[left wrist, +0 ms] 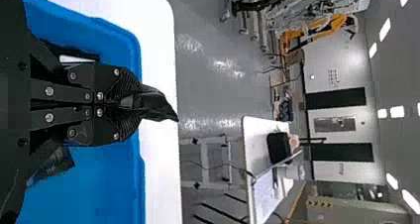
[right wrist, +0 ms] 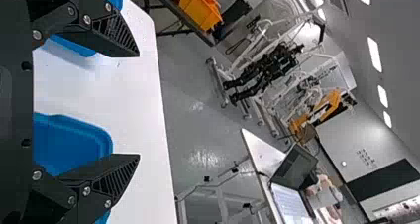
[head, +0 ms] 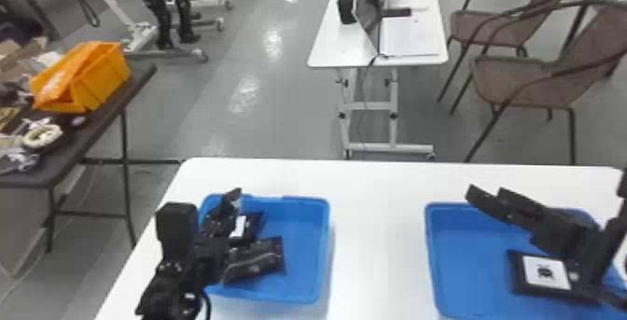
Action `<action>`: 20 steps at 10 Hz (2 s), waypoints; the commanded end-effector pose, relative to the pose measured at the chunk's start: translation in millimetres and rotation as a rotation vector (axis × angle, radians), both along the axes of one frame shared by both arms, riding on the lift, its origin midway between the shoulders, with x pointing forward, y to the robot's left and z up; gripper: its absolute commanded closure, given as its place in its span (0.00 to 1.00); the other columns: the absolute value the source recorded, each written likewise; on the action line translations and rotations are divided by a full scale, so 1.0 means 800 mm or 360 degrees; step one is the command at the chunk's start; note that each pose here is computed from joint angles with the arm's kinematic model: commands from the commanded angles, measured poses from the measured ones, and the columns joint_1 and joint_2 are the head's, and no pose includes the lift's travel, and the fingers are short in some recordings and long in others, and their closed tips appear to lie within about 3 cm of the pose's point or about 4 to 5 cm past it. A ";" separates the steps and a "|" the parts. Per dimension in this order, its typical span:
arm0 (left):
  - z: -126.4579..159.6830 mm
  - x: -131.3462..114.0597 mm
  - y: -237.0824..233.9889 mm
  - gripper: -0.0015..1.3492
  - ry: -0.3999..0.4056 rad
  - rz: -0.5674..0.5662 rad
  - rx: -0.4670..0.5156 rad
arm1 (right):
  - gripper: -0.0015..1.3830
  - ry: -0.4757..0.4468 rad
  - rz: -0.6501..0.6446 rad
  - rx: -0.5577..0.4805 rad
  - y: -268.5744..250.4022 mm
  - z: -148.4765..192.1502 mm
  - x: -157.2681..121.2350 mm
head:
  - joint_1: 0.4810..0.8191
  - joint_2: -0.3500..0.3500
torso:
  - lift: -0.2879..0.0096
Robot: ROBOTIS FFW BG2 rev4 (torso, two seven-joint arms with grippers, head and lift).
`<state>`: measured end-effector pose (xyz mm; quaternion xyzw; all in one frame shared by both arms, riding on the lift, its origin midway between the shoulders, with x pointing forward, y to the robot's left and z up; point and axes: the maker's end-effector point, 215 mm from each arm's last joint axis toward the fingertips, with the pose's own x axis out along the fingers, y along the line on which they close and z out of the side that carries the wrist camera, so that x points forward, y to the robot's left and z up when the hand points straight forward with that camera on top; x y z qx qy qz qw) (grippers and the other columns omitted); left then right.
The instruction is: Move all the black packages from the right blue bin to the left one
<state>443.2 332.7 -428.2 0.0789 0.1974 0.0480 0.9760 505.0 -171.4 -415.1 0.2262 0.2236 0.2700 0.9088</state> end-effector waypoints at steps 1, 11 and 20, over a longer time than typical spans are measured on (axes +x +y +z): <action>-0.011 -0.010 -0.003 0.71 0.0088 0.0007 0.0053 | 0.23 0.0028 -0.0044 -0.0104 -0.021 -0.008 -0.010 | 0.63 0.77 | 0.83; 0.064 0.006 -0.009 0.31 -0.0214 -0.0008 -0.0130 | 0.23 0.0405 -0.0333 -0.0587 -0.136 -0.140 -0.110 | 0.63 0.60 | 0.83; 0.065 0.007 -0.007 0.31 -0.0235 0.0003 -0.0204 | 0.24 0.0424 -0.0401 -0.0651 -0.152 -0.201 -0.081 | 0.63 0.55 | 0.83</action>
